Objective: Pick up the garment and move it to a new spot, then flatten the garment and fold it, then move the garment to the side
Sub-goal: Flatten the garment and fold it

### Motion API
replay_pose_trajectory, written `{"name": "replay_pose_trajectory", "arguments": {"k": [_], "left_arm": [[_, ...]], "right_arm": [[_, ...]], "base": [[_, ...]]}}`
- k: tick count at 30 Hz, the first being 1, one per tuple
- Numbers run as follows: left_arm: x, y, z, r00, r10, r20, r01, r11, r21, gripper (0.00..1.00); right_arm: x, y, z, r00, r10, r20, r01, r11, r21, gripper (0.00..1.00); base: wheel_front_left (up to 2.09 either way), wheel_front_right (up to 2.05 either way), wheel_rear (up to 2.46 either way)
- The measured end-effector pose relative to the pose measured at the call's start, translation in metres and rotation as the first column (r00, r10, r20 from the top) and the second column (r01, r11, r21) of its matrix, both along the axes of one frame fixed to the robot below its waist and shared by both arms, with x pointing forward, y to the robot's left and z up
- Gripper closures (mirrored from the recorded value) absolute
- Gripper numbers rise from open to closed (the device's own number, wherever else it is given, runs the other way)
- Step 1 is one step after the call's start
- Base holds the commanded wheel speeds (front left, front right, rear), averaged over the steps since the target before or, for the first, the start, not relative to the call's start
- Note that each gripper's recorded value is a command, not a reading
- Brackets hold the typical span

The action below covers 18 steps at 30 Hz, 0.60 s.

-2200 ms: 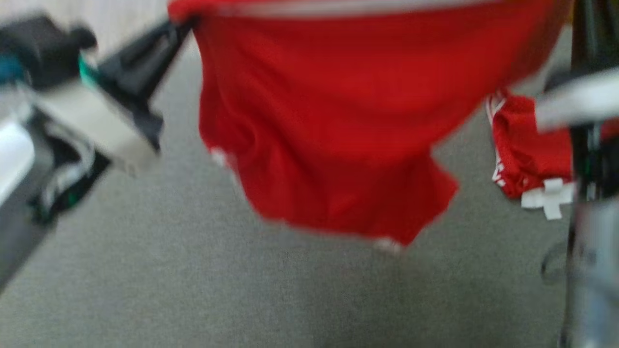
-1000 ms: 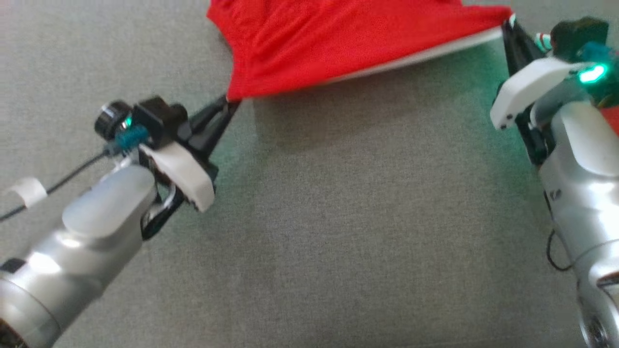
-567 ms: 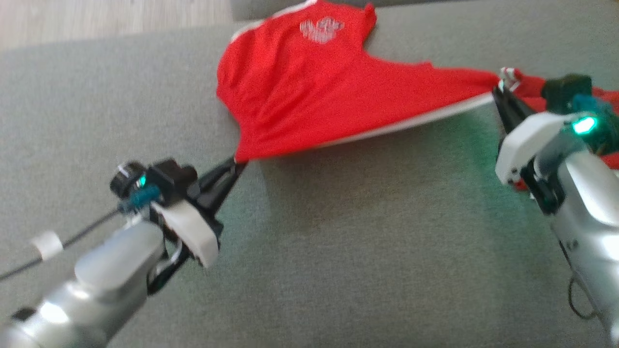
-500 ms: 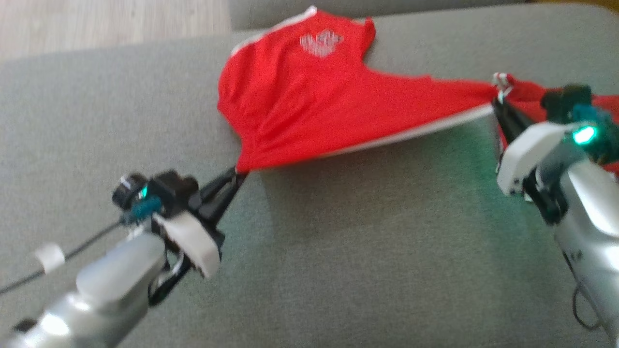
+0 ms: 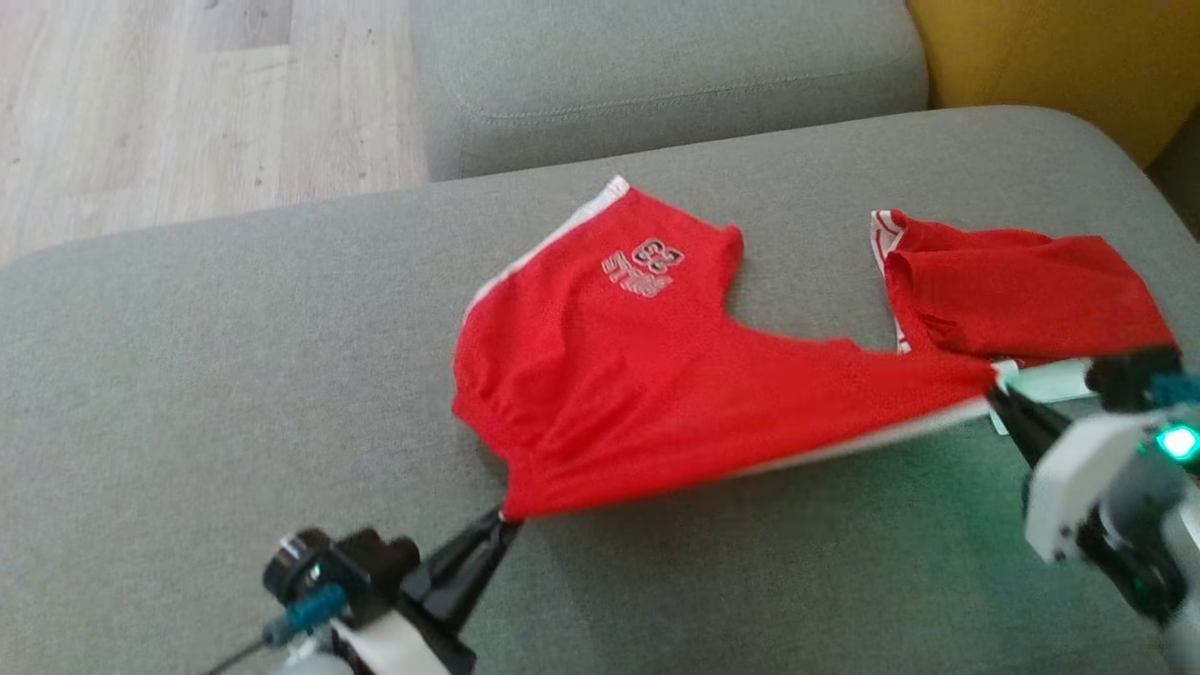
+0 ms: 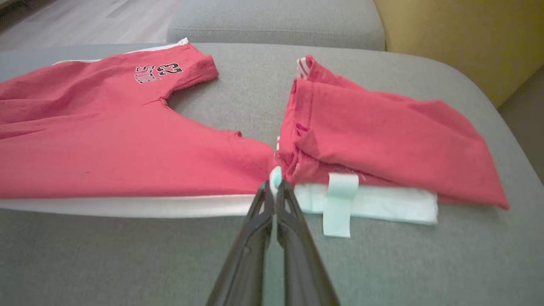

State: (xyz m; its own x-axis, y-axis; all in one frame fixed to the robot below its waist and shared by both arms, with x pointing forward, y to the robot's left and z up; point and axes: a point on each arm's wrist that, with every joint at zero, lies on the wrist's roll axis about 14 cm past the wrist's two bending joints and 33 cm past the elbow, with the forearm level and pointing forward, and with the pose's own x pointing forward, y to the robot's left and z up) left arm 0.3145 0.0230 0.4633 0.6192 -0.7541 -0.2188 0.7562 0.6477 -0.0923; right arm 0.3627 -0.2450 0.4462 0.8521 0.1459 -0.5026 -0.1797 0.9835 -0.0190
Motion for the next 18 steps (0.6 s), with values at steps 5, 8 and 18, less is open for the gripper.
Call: {"name": "replay_pose_trajectory", "arguments": {"k": [5, 8, 18], "left_arm": [[-0.019, -0.004, 0.004, 1.000, -0.007, -0.024, 0.006, 1.000, -0.014, 1.00], [-0.018, 0.000, 0.009, 1.000, 0.012, -0.013, -0.012, 1.000, -0.016, 1.00], [0.015, 0.011, 0.023, 0.998, 0.054, 0.016, -0.054, 0.998, -0.016, 1.00]], "right_arm": [[-0.021, -0.003, -0.004, 0.999, -0.012, -0.036, 0.012, 1.000, 0.005, 1.00], [-0.015, -0.002, 0.010, 1.000, -0.005, -0.006, 0.005, 1.000, -0.013, 1.00], [0.032, 0.020, 0.037, 0.997, 0.049, 0.055, -0.045, 0.996, -0.071, 1.00]], "base": [[0.00, 0.00, 0.00], [0.00, 0.00, 0.00], [0.00, 0.00, 0.00]]}}
